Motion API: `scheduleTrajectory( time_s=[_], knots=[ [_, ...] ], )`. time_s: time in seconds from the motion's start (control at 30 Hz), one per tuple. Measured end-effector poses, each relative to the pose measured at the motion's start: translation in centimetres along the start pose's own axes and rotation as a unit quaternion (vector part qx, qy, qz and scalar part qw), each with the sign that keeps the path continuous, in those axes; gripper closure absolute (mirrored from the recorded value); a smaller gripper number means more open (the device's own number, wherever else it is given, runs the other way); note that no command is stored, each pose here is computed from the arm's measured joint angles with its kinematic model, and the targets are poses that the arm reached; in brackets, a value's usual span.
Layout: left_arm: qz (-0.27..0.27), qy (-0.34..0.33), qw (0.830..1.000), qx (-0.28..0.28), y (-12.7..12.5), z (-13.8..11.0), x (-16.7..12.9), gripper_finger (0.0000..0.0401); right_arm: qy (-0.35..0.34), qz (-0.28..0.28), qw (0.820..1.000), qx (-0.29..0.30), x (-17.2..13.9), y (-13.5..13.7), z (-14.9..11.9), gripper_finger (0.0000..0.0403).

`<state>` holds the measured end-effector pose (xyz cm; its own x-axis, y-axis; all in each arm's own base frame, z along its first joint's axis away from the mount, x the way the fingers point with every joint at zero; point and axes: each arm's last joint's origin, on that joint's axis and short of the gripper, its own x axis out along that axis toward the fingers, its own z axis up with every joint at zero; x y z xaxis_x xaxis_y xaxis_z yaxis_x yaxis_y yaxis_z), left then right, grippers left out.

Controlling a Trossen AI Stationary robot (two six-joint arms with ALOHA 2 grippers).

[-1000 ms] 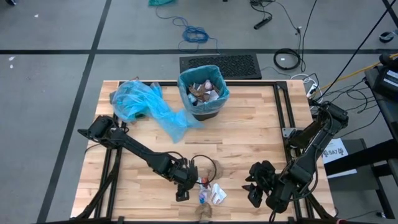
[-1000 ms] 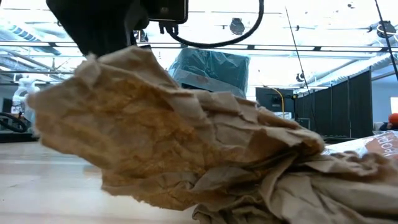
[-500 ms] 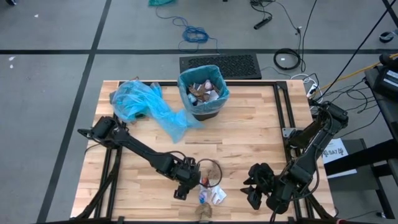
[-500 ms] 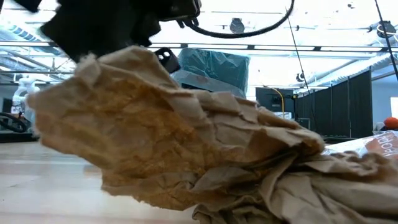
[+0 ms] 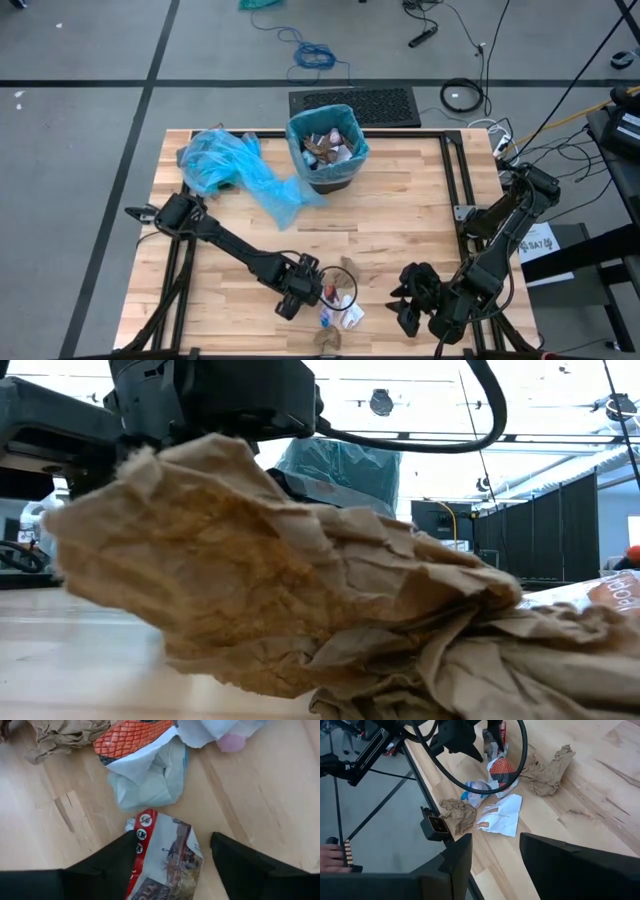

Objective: Place trash/remove bag and relplace
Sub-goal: Put the red paper into the trash bin

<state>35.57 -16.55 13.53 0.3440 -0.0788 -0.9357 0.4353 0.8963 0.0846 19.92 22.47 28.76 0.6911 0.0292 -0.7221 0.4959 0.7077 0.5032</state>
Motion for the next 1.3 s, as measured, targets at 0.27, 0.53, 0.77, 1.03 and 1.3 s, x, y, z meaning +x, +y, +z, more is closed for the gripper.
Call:
scheduleTrajectory(
  time_s=[0.27,0.53,0.77,1.03,1.3],
  knots=[
    [0.006,0.009,0.997,-0.073,0.1,-0.2,-0.2,0.0338,-0.003,0.0,1.0,-0.002,0.0,0.0,0.0,0.0245],
    [0.019,0.072,0.989,-0.124,0.0,0.4,-3.0,0.0395,-0.028,-0.005,0.999,-0.025,0.0,-0.1,0.2,0.0245],
    [0.03,0.071,0.975,-0.21,1.1,2.0,-8.6,0.0398,-0.055,-0.045,0.997,-0.012,1.0,-0.8,2.1,0.0245],
    [0.041,-0.027,0.956,-0.291,6.6,1.4,-16.6,0.04,0.015,-0.071,0.997,-0.025,3.3,-2.0,6.3,0.0245],
    [0.094,-0.138,0.925,-0.341,13.4,-2.4,-24.2,0.04,0.006,-0.101,0.994,-0.052,4.8,-3.6,10.2,0.0245]
  ],
)
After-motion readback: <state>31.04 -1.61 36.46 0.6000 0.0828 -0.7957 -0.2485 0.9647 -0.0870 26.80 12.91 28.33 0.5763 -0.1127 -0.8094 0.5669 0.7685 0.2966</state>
